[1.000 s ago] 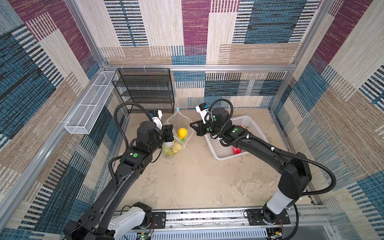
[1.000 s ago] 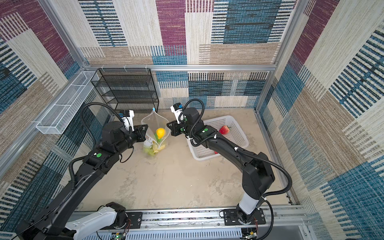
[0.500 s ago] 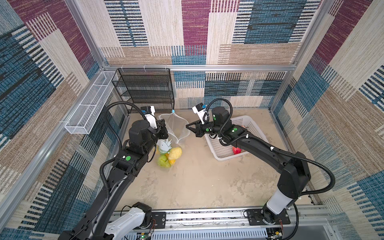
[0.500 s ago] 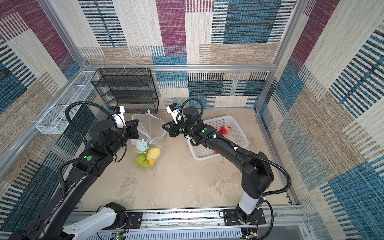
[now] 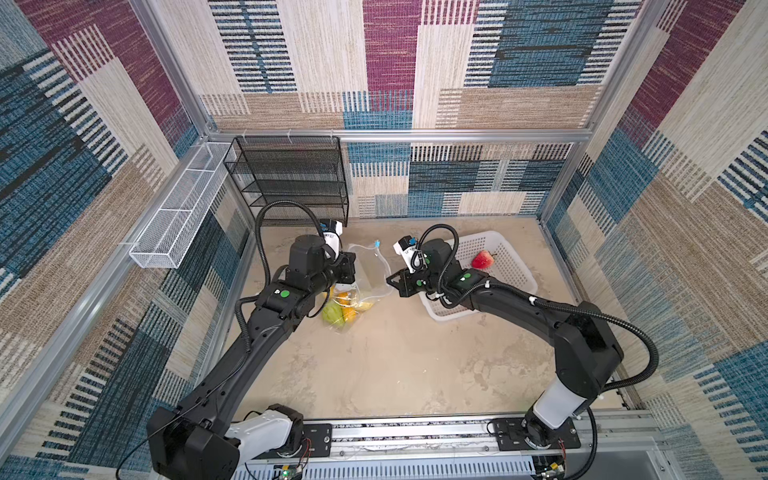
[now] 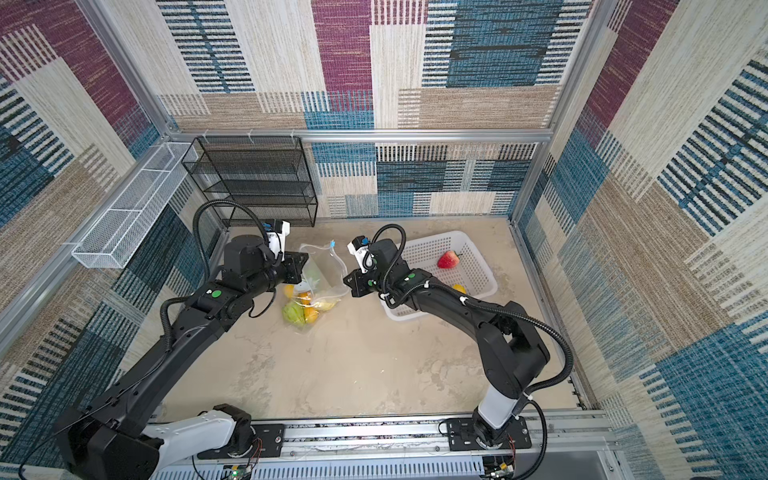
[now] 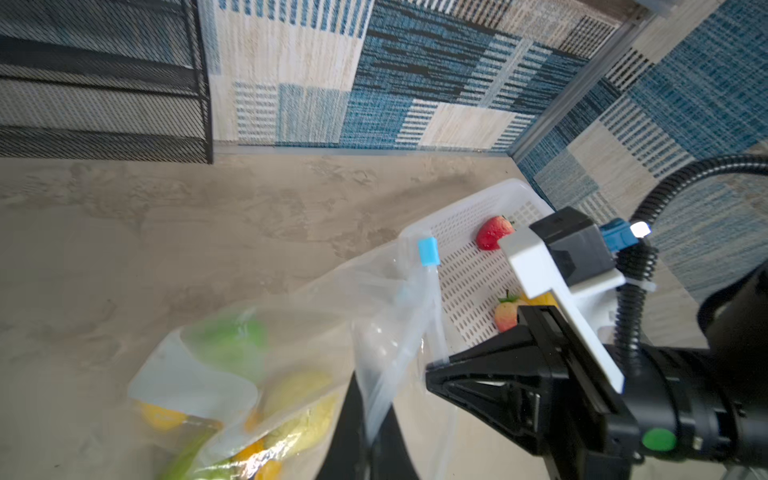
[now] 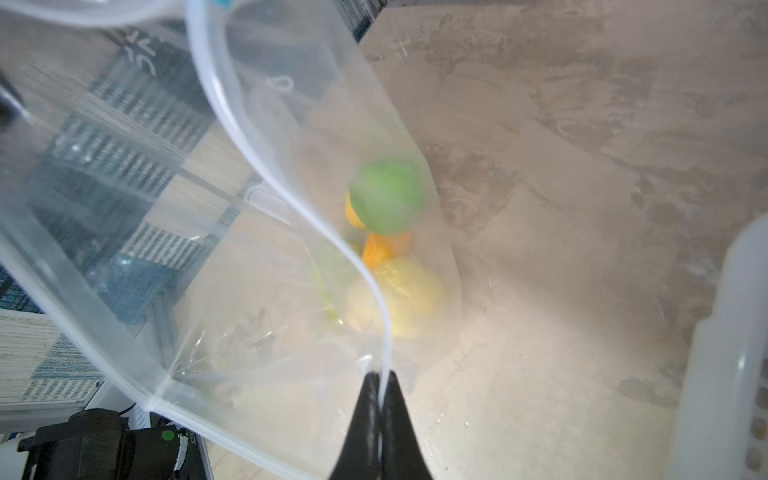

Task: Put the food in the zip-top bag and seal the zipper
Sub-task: 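Open the right gripper to drop the yellow pear into the bag, then move the right gripper back over the basket toward the small yellow fruit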

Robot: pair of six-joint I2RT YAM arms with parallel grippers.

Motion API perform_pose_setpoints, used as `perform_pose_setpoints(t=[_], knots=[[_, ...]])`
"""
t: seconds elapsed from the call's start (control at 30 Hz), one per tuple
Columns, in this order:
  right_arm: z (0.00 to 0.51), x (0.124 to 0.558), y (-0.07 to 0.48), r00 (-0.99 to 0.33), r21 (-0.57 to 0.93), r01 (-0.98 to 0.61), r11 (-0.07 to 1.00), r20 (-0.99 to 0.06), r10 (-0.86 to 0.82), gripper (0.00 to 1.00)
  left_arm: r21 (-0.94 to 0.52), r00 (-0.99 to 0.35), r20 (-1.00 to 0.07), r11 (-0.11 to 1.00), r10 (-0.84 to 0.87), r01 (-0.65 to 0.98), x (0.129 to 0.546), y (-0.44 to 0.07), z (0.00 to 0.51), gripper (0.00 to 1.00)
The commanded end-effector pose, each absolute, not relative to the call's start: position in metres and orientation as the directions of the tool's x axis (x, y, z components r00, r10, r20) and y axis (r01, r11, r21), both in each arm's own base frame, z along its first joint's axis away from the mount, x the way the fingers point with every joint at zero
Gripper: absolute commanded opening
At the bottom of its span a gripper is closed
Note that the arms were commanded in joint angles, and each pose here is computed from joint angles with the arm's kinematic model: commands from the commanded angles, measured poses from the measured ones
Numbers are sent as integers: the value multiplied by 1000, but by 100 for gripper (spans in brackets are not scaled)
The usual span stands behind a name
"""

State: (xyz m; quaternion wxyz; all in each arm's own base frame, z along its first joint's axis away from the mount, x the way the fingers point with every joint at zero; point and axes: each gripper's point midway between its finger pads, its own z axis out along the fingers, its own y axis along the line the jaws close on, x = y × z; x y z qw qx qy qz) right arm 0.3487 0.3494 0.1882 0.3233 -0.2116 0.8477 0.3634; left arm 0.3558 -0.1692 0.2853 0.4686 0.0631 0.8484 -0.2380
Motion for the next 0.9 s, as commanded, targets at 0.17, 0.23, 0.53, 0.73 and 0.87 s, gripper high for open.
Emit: perform_pose_setpoints(t=[0.17, 0.23, 0.53, 0.73, 0.87], knots=[[203, 377, 303, -672, 381, -499, 778, -738, -70, 29, -509, -645, -744, 772, -173, 380, 356, -206, 272, 0], [210, 381, 288, -652, 341, -494, 800, -753, -82, 41, -507, -647, -744, 774, -169, 381, 355, -208, 270, 0], [220, 410, 166, -642, 130, -233, 964, -765, -52, 81, -477, -644, -749, 801, -155, 362, 355, -205, 265, 0], [183, 409, 87, -734, 86, 13, 996, -676, 68, 85, -471, -653, -744, 805, -143, 360, 354, -206, 261, 0], [159, 403, 59, -774, 86, 82, 993, -622, 118, 85, -457, -653, -746, 813, -130, 361, 354, -206, 259, 0]])
